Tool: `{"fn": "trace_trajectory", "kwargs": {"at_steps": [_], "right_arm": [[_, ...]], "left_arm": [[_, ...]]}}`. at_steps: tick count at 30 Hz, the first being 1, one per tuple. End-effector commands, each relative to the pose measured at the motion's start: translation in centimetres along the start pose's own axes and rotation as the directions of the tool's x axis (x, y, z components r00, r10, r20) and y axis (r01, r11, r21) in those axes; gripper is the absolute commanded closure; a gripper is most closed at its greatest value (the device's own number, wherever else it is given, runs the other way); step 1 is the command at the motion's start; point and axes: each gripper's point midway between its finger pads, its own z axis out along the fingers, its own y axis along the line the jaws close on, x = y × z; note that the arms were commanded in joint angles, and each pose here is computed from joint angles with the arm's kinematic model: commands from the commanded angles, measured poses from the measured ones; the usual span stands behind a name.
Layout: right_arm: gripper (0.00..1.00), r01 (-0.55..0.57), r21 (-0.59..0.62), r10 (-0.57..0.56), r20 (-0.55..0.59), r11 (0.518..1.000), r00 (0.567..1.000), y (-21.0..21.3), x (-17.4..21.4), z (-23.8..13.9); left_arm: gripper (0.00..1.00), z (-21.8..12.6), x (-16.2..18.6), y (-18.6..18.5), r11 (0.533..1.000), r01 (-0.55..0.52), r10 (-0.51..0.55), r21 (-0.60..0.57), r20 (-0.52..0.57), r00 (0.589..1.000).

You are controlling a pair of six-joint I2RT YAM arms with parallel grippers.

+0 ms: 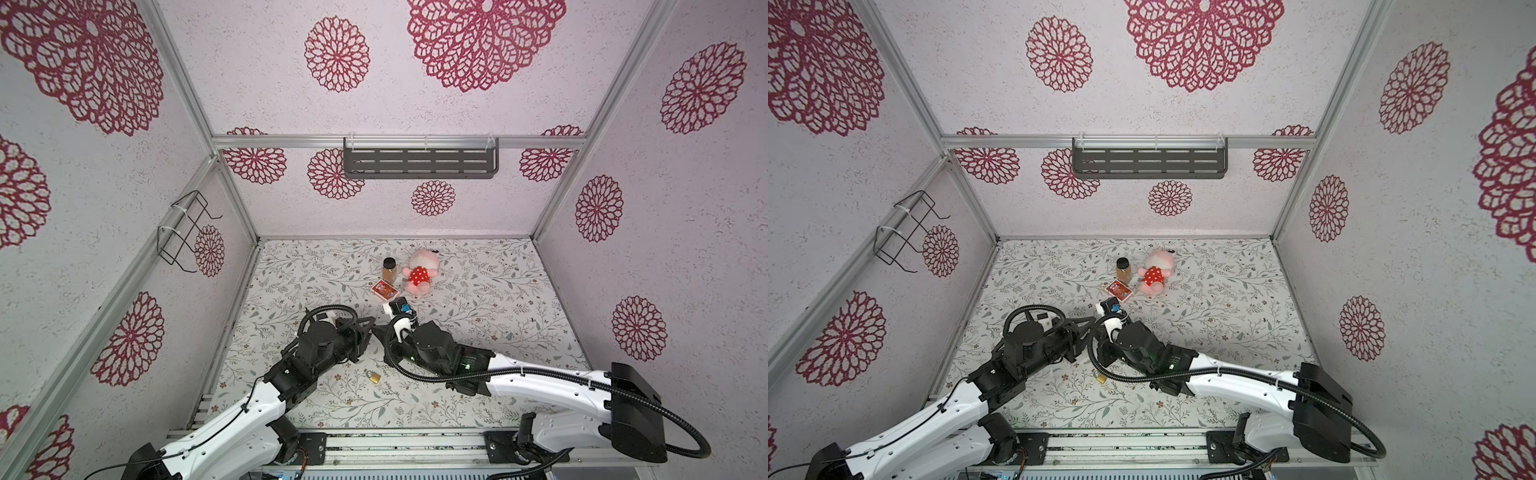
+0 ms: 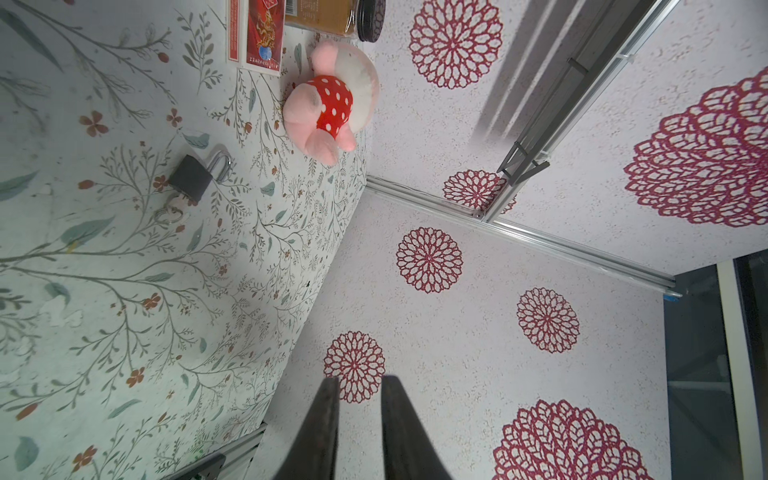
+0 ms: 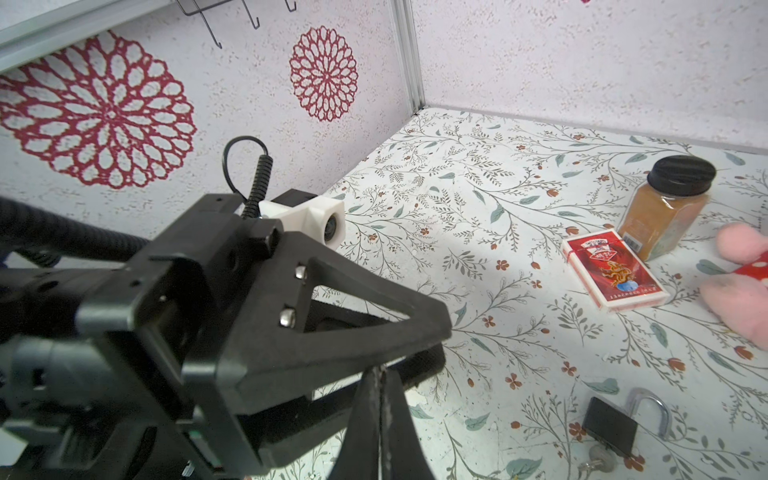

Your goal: Unlock with the key

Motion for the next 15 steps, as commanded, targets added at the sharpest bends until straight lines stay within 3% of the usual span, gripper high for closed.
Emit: {"fn": "trace_trajectory", "kwargs": {"at_steps": [1,15], "right_arm": [[1.00,-0.030,-0.002,0.030,0.077,1.000,0.997,0.09,-2.45,-1.10],[1.00,-0.027,0.000,0.027,0.068,1.000,0.997,0.03,-2.26,-1.14]], "left_arm": [[0.81,-0.12,-0.26,0.71,1.000,0.000,0.000,-0.021,0.014,1.000],[0.96,-0.11,-0.39,1.10,0.999,0.002,-0.001,-0.034,0.020,1.000]]}}
